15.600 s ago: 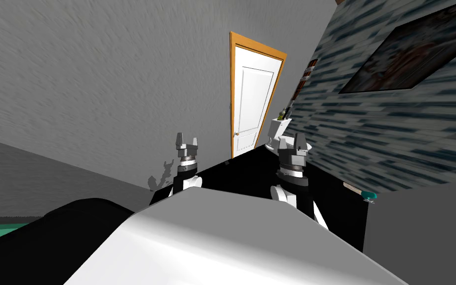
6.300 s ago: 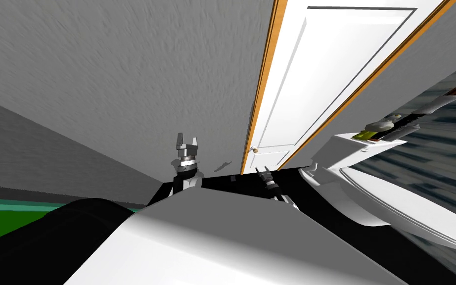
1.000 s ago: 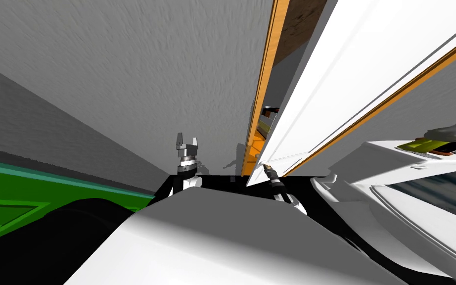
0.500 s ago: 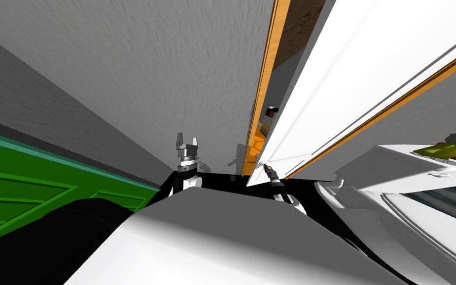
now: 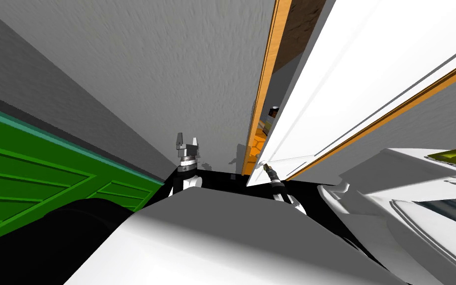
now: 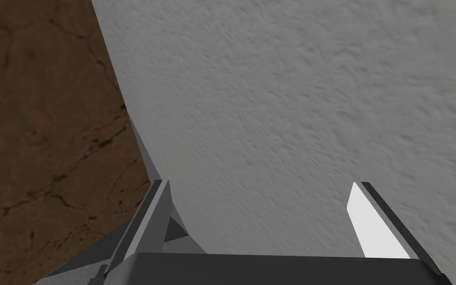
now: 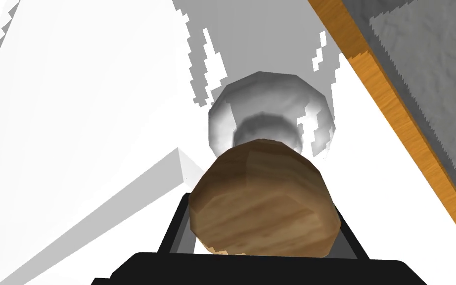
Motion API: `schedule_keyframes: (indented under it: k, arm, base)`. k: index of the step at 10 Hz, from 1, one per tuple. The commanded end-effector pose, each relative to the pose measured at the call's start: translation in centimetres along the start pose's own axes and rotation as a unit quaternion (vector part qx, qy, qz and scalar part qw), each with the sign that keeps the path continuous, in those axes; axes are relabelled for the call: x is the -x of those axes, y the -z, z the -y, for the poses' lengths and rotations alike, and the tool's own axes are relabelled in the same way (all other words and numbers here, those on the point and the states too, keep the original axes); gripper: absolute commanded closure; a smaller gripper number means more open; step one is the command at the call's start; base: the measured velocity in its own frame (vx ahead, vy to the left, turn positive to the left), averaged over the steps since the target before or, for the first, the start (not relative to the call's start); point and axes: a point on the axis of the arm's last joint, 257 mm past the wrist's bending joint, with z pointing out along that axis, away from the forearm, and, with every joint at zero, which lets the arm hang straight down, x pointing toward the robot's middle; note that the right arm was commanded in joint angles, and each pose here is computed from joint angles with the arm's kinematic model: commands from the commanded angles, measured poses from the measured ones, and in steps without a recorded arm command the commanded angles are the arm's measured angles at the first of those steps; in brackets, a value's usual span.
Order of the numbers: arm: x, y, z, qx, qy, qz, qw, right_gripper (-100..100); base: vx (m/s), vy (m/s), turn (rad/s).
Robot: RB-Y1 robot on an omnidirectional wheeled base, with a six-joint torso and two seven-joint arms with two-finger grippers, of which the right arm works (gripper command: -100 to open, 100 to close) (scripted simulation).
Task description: Pull the door open
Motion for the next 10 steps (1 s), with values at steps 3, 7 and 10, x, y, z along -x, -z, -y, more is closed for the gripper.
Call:
schedule_keyframes:
  k: [3, 7, 10]
  arm:
    - [0.05, -0.12, -0.33, 0.0, -0.061, 0.008, 0.9981, 100]
    - [0.49, -0.08, -0.06, -0.005, -0.125, 0.02, 0.992, 100]
    - [0.78, -0.04, 0.14, -0.008, -0.173, 0.028, 0.9845, 100]
  base:
    - [-0.049, -0.047, 0.102]
    - [-0.056, -0.054, 0.119]
    - [-0.054, -0.054, 0.108]
